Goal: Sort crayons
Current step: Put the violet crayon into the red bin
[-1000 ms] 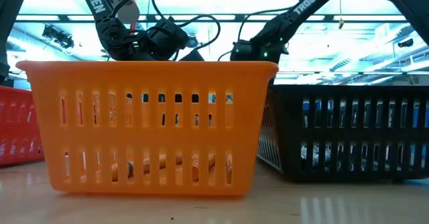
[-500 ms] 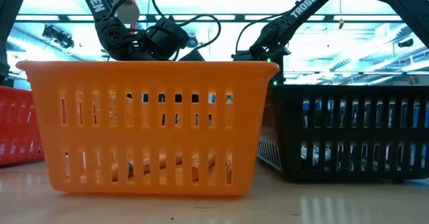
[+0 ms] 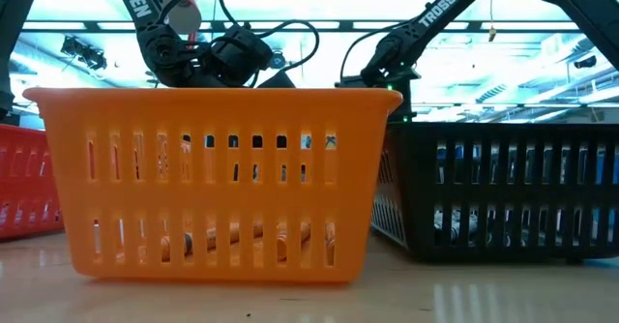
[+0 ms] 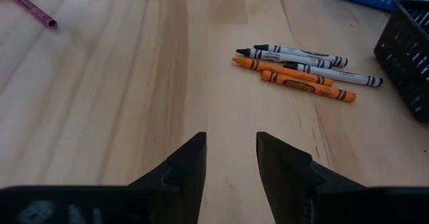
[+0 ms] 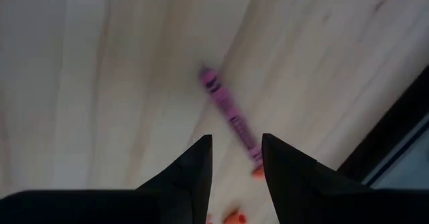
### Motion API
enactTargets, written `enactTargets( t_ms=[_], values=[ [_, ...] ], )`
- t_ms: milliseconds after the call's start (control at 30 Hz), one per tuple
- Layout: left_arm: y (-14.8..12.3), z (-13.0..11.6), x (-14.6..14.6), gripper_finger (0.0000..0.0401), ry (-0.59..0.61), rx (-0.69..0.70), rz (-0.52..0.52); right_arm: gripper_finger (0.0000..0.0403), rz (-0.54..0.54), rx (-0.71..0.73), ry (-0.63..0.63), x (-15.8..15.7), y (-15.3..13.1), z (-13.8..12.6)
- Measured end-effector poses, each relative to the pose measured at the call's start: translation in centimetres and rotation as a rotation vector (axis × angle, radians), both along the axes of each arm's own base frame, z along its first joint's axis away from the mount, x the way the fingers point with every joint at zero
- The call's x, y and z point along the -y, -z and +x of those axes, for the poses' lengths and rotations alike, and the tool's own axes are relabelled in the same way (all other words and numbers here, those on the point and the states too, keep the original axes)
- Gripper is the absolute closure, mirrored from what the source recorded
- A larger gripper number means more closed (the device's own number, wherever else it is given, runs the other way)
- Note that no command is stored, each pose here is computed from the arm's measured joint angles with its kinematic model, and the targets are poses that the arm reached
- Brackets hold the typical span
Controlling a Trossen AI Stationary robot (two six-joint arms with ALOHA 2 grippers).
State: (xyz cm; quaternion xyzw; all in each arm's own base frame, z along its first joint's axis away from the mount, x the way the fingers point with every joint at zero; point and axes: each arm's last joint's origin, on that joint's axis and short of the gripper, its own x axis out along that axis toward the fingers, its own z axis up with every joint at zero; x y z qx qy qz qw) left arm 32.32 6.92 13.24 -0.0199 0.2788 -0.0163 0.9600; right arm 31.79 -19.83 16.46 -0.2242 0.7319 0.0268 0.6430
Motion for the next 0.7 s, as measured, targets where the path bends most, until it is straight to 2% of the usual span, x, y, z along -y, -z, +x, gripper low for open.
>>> enactTargets(
  t_ms=[233,700],
  values=[
    [0.0,0.0,0.0,0.026,0.0,0.0,0.0,0.0269,-0.002,0.109,-0.03,0.9,0.1,0.5],
    [0.0,0.0,0.0,0.026,0.0,0.0,0.0,0.0269,0.057,0.036,-0.032,0.3,2.1,-1.1]
  ],
)
